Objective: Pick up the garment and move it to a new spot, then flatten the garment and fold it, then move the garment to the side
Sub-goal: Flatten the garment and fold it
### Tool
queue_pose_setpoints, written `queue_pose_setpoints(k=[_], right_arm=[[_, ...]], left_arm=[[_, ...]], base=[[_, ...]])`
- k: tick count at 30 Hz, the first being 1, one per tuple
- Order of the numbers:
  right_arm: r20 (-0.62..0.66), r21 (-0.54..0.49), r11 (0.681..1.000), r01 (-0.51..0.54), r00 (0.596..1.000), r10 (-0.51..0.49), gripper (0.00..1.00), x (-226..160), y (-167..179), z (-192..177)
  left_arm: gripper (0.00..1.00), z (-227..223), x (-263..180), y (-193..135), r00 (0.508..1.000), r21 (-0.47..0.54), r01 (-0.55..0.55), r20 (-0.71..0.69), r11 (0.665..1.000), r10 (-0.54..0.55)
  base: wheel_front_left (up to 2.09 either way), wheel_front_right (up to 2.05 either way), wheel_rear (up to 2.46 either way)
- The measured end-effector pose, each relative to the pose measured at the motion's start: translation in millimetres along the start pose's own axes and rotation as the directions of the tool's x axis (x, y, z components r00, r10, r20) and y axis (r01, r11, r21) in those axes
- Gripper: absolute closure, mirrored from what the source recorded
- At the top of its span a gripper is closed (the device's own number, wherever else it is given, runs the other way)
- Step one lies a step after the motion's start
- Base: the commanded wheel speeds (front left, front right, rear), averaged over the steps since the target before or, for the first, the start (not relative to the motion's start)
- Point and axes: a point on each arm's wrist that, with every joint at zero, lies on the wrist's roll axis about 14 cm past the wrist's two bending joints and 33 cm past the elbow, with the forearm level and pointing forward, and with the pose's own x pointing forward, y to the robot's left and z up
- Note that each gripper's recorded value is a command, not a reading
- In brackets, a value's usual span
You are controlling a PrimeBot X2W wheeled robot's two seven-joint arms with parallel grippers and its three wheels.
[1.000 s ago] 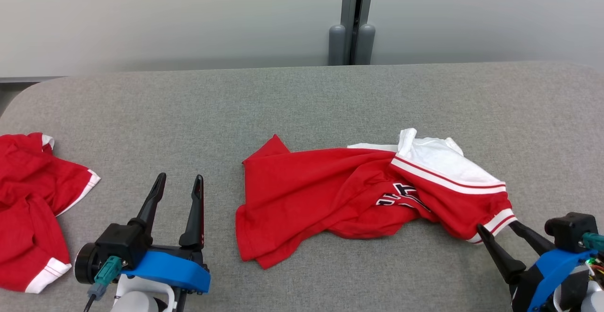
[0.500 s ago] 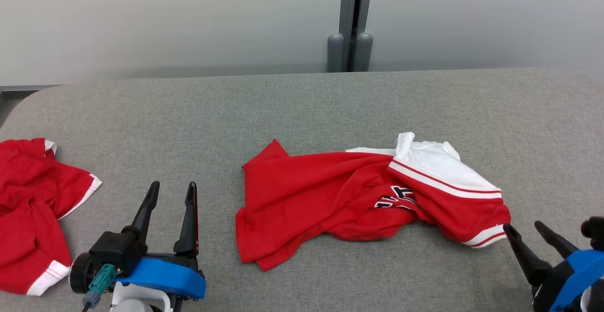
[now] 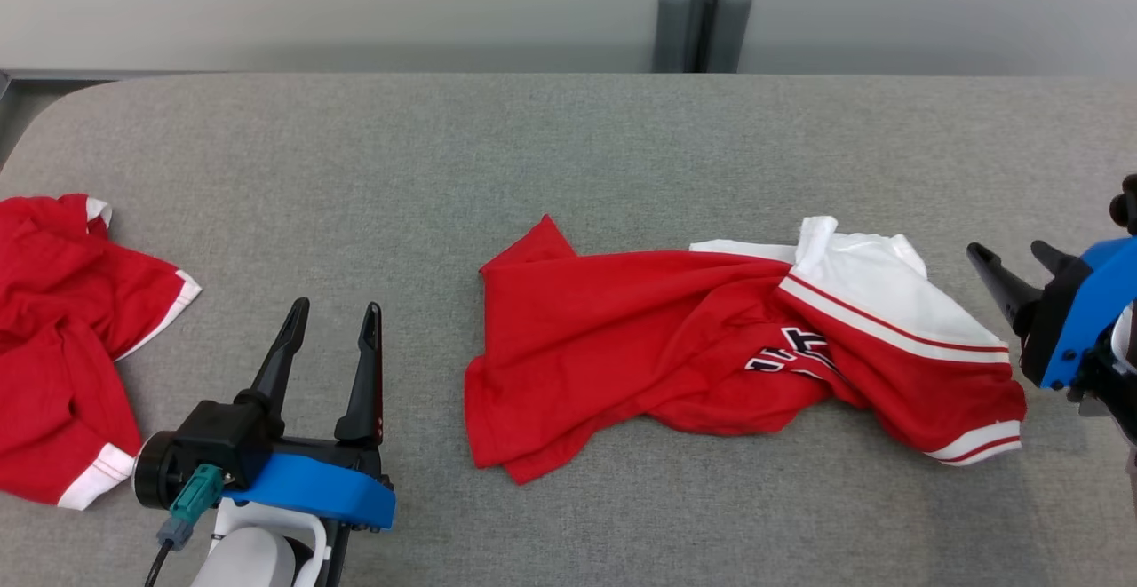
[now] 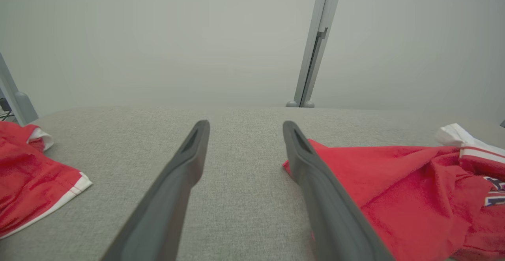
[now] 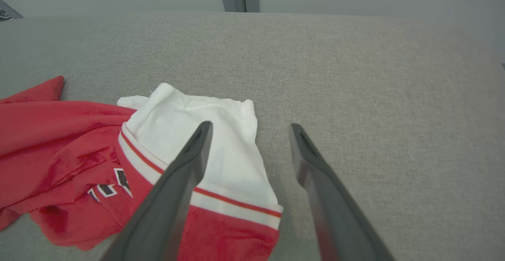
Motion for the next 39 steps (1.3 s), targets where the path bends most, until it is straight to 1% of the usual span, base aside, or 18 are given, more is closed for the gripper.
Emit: queue_pose_setpoints(k=[2,5,13,17,20,21,22,23,24,29,33,36,39], right_arm=[[-0.040,-0.025,1.000,0.007,0.999,-0.008,0.00,16.0,-0.1,-2.4],[-0.098,-0.032,0.999,0.006,0.995,-0.009,0.00,39.6,2.1,-9.8],[-0.196,-0.044,0.999,0.009,0.981,-0.018,0.00,88.8,4.1,-20.2],[-0.288,-0.065,0.998,-0.005,0.957,-0.014,0.00,103.8,9.2,-45.5],[-0.350,-0.080,0.996,-0.030,0.937,0.000,0.00,107.9,15.2,-62.5],[-0.356,-0.088,0.996,-0.034,0.934,0.000,0.04,107.8,15.0,-63.3],[-0.361,-0.097,0.994,-0.040,0.932,0.003,0.41,107.5,16.2,-64.3],[-0.360,-0.106,0.993,-0.046,0.933,0.005,0.86,106.9,17.5,-64.4],[-0.352,-0.117,0.992,-0.052,0.936,0.007,1.00,106.5,18.7,-63.4],[-0.241,-0.155,0.985,-0.075,0.970,0.036,1.00,105.1,26.3,-46.1],[-0.079,-0.188,0.979,-0.076,0.995,0.062,1.00,101.3,30.8,-4.8],[0.036,-0.196,0.977,-0.085,0.995,0.093,1.00,94.3,37.3,25.1],[0.105,-0.191,0.977,-0.098,0.987,0.120,1.00,82.5,42.5,43.6]], left_arm=[[0.00,-3.7,-0.1,4.8,1.000,0.002,-0.010,-0.011,1.000,0.010],[0.00,-7.9,1.1,15.2,0.999,0.012,-0.031,-0.025,0.999,0.031],[0.00,-18.1,2.8,30.6,0.996,0.027,-0.062,-0.056,0.998,0.063],[0.00,-21.4,4.1,33.6,0.995,0.031,-0.073,-0.063,0.997,0.075],[0.00,-20.8,6.0,35.3,0.995,0.037,-0.076,-0.061,0.996,0.078],[0.00,-19.9,6.6,35.0,0.995,0.038,-0.074,-0.058,0.996,0.077],[0.00,-19.2,7.0,34.9,0.996,0.040,-0.074,-0.056,0.996,0.076],[0.00,-18.5,7.4,34.6,0.996,0.041,-0.072,-0.054,0.997,0.074],[0.00,-17.7,7.9,34.1,0.996,0.043,-0.070,-0.051,0.997,0.072],[0.00,-14.9,9.2,32.9,0.997,0.050,-0.061,-0.045,0.997,0.063],[0.00,-12.4,9.8,31.7,0.998,0.054,-0.055,-0.040,0.997,0.058],[0.00,-10.0,10.4,31.0,0.998,0.052,-0.054,-0.034,0.997,0.056],[0.00,-5.5,9.6,31.0,0.998,0.053,-0.058,-0.022,0.997,0.060]], base=[[0.00,0.00,0.00],[0.00,0.00,0.00],[0.00,0.00,0.00],[0.00,0.00,0.00],[0.00,0.00,0.00],[0.00,0.00,0.00],[0.00,0.00,0.00],[0.00,0.00,0.00],[0.00,0.00,0.00],[0.00,0.00,0.00],[0.00,0.00,0.00],[0.00,0.00,0.00],[0.00,0.00,0.00]])
